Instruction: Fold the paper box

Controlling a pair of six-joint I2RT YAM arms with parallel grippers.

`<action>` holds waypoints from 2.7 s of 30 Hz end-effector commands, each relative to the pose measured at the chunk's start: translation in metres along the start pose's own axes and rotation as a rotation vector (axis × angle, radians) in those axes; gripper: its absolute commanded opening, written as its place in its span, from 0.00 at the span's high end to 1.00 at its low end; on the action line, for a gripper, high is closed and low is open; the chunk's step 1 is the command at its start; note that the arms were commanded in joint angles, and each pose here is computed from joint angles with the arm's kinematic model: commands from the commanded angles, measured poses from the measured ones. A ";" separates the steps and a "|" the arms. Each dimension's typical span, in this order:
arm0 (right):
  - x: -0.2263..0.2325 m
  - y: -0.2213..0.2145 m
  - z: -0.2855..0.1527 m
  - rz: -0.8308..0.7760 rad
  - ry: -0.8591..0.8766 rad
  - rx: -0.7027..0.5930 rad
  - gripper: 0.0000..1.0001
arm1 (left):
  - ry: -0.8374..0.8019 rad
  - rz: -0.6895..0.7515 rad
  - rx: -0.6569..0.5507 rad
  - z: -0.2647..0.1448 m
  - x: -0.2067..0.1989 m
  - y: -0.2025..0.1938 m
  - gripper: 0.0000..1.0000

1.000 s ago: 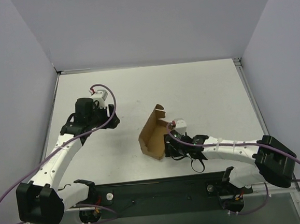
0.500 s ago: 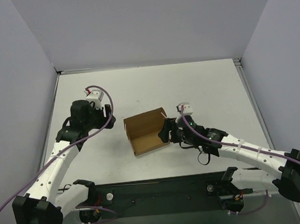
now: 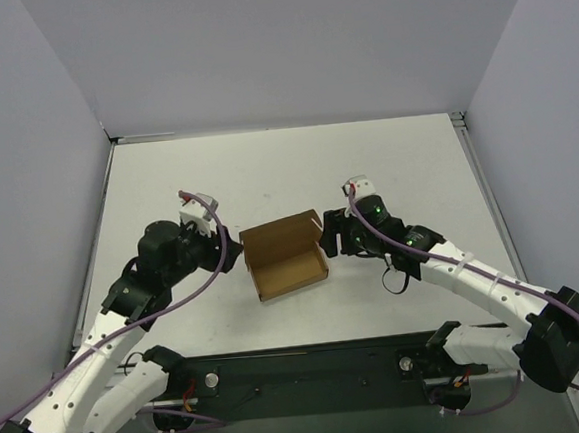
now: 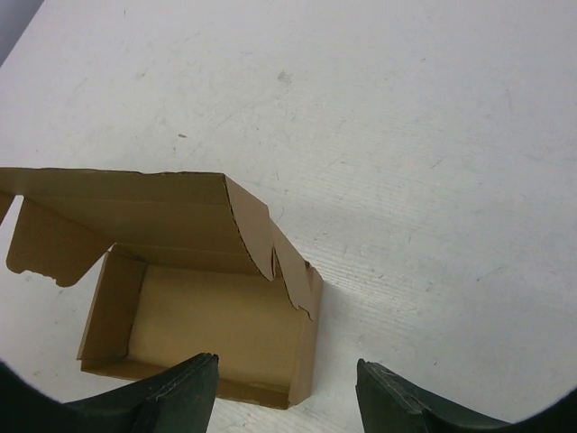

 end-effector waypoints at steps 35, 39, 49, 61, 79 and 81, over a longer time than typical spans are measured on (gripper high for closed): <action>0.009 0.023 0.055 -0.167 -0.012 -0.024 0.83 | 0.100 -0.116 0.107 0.058 -0.012 -0.060 0.79; 0.012 0.022 0.053 -0.179 -0.046 -0.036 0.87 | 0.113 -0.121 0.111 0.062 -0.014 -0.063 0.86; 0.016 0.001 0.051 -0.169 -0.194 -0.055 0.88 | 0.126 -0.159 0.097 0.074 -0.020 -0.070 0.92; 0.010 -0.034 0.037 -0.105 -0.257 -0.068 0.87 | 0.161 -0.116 0.135 0.071 -0.034 -0.103 0.97; 0.024 -0.071 -0.029 -0.091 -0.261 -0.076 0.35 | 0.263 0.022 0.066 0.052 -0.046 -0.146 0.99; 0.026 -0.077 -0.037 -0.065 -0.246 -0.074 0.34 | 0.269 0.026 0.068 0.052 -0.044 -0.152 0.99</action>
Point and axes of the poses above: each gripper's point midway between its finger pads, its own z axis out along the fingers, its own x axis along the line the jaws close on, y = z × x, the point moved 3 cm from there along -z, back along the fingers, and after that the axes turned 2 degrees about -z, right-handed, at the moved point
